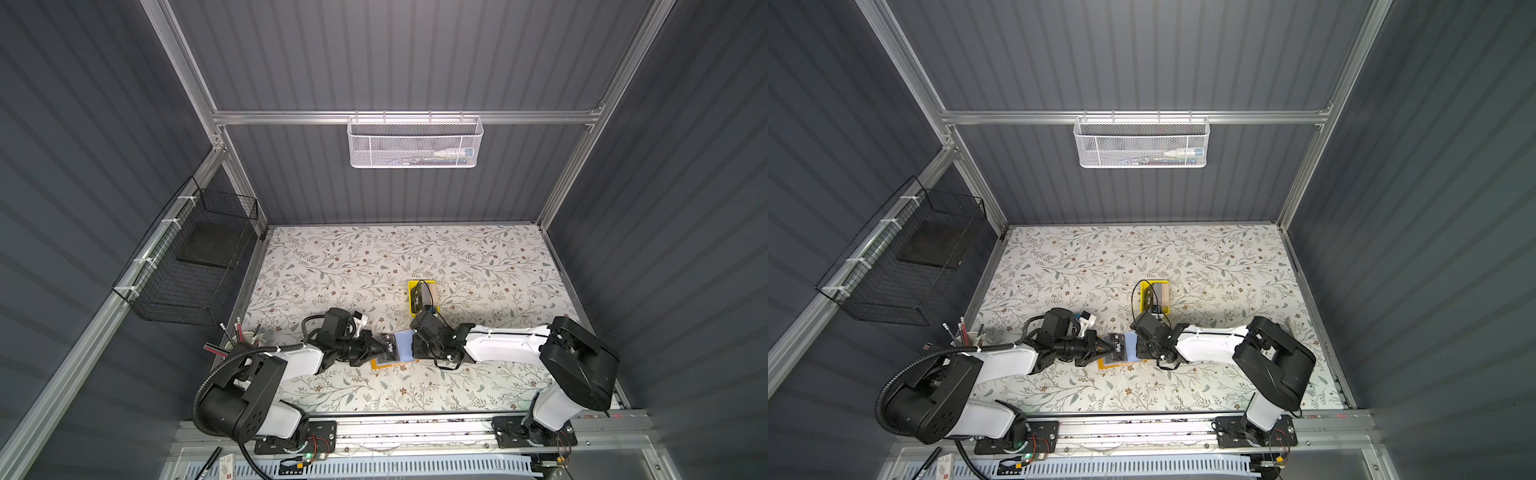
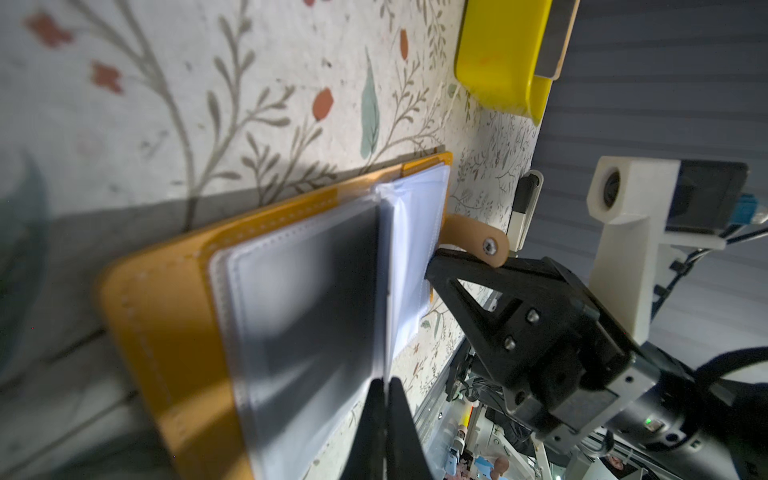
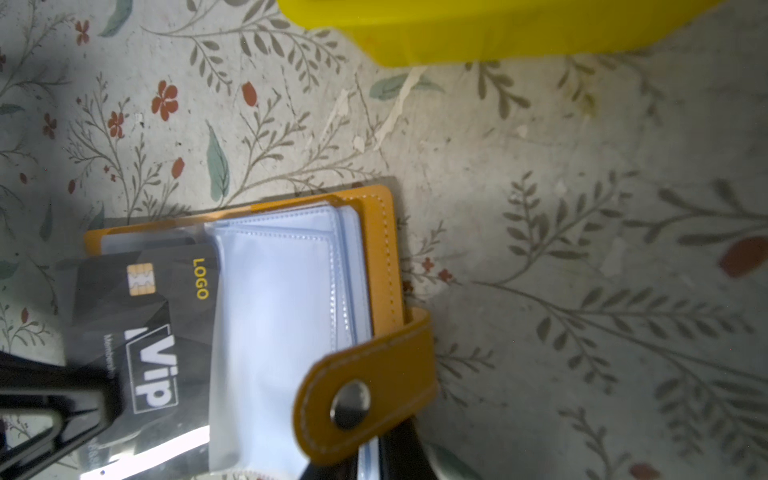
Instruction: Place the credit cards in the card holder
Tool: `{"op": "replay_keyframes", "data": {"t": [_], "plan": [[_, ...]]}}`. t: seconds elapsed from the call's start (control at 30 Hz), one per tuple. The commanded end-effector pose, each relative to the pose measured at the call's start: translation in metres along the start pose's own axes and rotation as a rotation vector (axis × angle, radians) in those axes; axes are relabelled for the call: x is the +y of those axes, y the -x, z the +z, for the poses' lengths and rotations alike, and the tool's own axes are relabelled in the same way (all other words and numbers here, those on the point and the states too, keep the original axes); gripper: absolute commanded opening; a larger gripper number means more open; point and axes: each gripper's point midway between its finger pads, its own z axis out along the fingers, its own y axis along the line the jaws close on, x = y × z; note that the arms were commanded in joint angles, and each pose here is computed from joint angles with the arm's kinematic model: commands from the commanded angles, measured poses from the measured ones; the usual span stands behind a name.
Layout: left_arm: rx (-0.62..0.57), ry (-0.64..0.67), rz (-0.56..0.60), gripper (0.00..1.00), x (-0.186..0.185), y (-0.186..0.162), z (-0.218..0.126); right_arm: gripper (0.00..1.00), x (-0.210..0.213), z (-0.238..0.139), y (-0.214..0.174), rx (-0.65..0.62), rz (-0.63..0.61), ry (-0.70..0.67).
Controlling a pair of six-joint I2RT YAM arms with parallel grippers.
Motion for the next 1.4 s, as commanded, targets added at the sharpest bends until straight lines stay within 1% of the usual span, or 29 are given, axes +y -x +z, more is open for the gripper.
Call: {"op": "replay_keyframes", "data": {"t": [0.0,0.13,0.27,0.57,0.7,0.87,1.2,1.37], "plan": [[0.024,0.042,-0.024,0.00,0.010,-0.006,0.002,0.13,-0.024,0.011,-0.021,0.070,-0.016,-0.099],[0.032,0.016,-0.027,0.00,0.008,-0.006,0.005,0.13,-0.024,0.010,-0.020,0.069,-0.016,-0.100],[0.042,-0.021,-0.008,0.00,0.002,-0.006,0.007,0.13,-0.026,0.010,-0.021,0.072,-0.018,-0.104],[0.060,-0.042,0.004,0.00,0.002,-0.009,0.009,0.13,-0.028,0.010,-0.020,0.067,-0.012,-0.123],[0.054,-0.061,0.016,0.00,-0.003,-0.008,0.008,0.13,-0.030,0.006,-0.018,0.055,-0.008,-0.132],[0.061,-0.054,0.013,0.00,0.000,-0.009,0.009,0.13,-0.030,-0.002,-0.012,0.030,0.000,-0.136],[0.064,-0.037,0.023,0.00,0.006,-0.006,0.015,0.13,-0.012,-0.015,-0.001,-0.005,-0.009,-0.045],[0.063,-0.057,0.034,0.00,0.001,-0.003,0.016,0.13,-0.014,-0.010,-0.006,0.019,-0.006,-0.048]]}}
